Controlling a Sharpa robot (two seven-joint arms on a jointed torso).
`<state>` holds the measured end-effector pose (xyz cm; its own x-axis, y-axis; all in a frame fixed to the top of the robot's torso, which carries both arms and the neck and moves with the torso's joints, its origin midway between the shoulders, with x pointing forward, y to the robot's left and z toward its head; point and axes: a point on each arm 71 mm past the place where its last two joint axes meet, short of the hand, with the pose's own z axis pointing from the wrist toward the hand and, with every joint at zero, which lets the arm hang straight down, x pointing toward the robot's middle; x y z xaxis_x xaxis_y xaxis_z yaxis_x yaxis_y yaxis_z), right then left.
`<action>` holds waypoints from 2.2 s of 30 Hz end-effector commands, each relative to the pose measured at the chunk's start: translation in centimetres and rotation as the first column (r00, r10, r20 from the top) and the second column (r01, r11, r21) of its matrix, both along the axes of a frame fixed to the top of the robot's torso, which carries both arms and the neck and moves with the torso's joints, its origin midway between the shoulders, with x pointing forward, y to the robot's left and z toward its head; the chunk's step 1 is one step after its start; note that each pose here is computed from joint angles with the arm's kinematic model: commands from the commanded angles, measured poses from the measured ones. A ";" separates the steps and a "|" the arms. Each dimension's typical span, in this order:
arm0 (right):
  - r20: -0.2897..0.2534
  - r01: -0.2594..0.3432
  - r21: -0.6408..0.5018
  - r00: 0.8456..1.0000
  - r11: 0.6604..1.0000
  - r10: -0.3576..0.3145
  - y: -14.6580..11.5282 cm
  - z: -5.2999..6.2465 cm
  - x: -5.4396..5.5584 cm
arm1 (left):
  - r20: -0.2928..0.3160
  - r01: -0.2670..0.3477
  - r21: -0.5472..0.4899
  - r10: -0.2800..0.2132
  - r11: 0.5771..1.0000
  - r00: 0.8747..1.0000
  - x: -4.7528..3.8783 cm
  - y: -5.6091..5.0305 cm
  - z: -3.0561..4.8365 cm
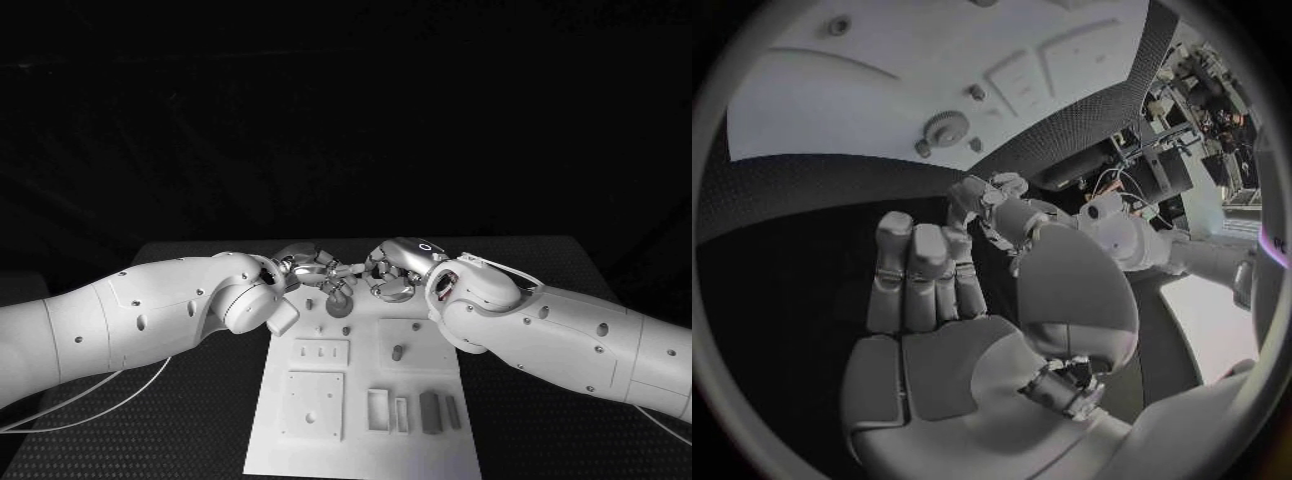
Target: Assemble the parts on the task board
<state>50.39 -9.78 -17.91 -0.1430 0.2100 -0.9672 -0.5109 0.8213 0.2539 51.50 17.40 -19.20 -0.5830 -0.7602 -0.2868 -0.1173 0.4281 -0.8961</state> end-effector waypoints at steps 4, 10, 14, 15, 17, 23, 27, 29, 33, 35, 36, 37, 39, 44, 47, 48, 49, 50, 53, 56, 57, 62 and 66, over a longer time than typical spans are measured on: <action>0.032 0.000 -0.002 0.999 1.000 0.000 0.5 0.3 -0.3 | -0.013 0.055 0.038 -0.055 0.998 0.998 -0.43 -0.7 -0.28; 0.035 -0.014 0.006 0.999 1.000 0.014 1.0 0.5 -0.7 | -0.008 0.044 0.040 -0.044 0.998 0.999 -0.37 -0.7 -0.30; 0.044 -0.023 0.005 0.999 1.000 0.022 1.4 0.6 -0.9 | -0.017 0.036 0.043 -0.035 0.998 0.999 -0.40 -0.8 -0.38; 0.049 -0.026 0.001 0.998 1.000 0.026 1.5 0.6 -0.9 | -0.022 0.035 0.045 -0.034 0.998 0.999 -0.43 -0.8 -0.41; 0.051 -0.029 0.002 0.998 1.000 0.029 1.6 0.6 -1.0 | -0.030 0.031 0.052 -0.030 0.998 0.999 -0.51 -0.9 -0.48; 0.072 -0.045 -0.008 0.996 0.999 0.046 2.1 0.8 -1.3 | -0.092 0.009 0.031 -0.006 0.999 0.996 -0.79 -1.1 -0.76; 0.086 -0.049 -0.012 0.995 0.999 0.050 2.3 0.9 -1.4 | -0.116 -0.002 0.018 0.004 1.000 0.993 -0.97 -1.3 -0.86; 0.092 -0.052 -0.017 0.994 0.999 0.053 2.4 0.9 -1.5 | -0.126 -0.011 0.012 0.012 1.000 0.992 -1.01 -1.3 -0.91; 0.091 -0.054 -0.021 0.994 0.998 0.056 2.5 0.9 -1.5 | -0.134 -0.027 -0.004 0.026 1.000 0.991 -1.01 -1.2 -0.92; 0.091 -0.054 -0.021 0.994 0.998 0.056 2.5 0.9 -1.5 | -0.134 -0.034 -0.008 0.032 0.999 0.990 -0.99 -1.2 -0.90; 0.090 -0.055 -0.021 0.994 0.998 0.057 2.5 0.9 -1.5 | -0.135 -0.038 -0.011 0.036 0.999 0.990 -0.98 -1.1 -0.90; 0.090 -0.056 -0.022 0.994 0.998 0.058 2.5 0.9 -1.6 | -0.135 -0.041 -0.014 0.039 0.999 0.990 -0.97 -1.1 -0.89; 0.088 -0.058 -0.023 0.994 0.998 0.059 2.6 0.9 -1.6 | -0.137 -0.049 -0.022 0.046 0.999 0.989 -0.93 -1.0 -0.88; 0.084 -0.062 -0.026 0.994 0.998 0.064 2.7 0.9 -1.7 | -0.142 -0.064 -0.033 0.059 0.997 0.988 -0.87 -0.9 -0.88; 0.083 -0.064 -0.027 0.994 0.998 0.066 2.7 0.8 -1.8 | -0.150 -0.060 -0.037 0.054 0.997 0.987 -0.93 -0.9 -0.90; 0.082 -0.065 -0.030 0.994 0.997 0.067 2.7 0.8 -1.8 | -0.151 -0.060 -0.038 0.053 0.997 0.987 -0.94 -1.0 -0.90; 0.081 -0.065 -0.032 0.994 0.997 0.067 2.8 0.8 -1.8 | -0.152 -0.058 -0.038 0.052 0.998 0.987 -0.96 -1.0 -0.90; 0.081 -0.064 -0.032 0.994 0.997 0.067 2.8 0.8 -1.8 | -0.154 -0.057 -0.038 0.050 0.998 0.987 -0.97 -1.1 -0.91; 0.082 -0.065 -0.037 0.994 0.997 0.068 2.8 0.8 -1.8 | -0.161 -0.055 -0.042 0.047 0.998 0.986 -1.02 -1.1 -0.93; 0.079 -0.065 -0.041 0.995 0.997 0.068 2.8 0.7 -1.7 | -0.166 -0.056 -0.047 0.047 0.997 0.985 -1.05 -1.1 -0.94; 0.079 -0.064 -0.042 0.995 0.997 0.068 2.8 0.7 -1.7 | -0.168 -0.057 -0.048 0.048 0.997 0.985 -1.06 -1.1 -0.95; 0.078 -0.068 -0.041 0.994 0.997 0.071 2.9 0.6 -1.8 | -0.172 -0.060 -0.048 0.051 0.997 0.984 -1.04 -1.1 -0.97; 0.077 -0.071 -0.041 0.994 0.997 0.074 3.0 0.6 -1.9 | -0.173 -0.060 -0.047 0.051 0.997 0.984 -1.05 -1.1 -0.98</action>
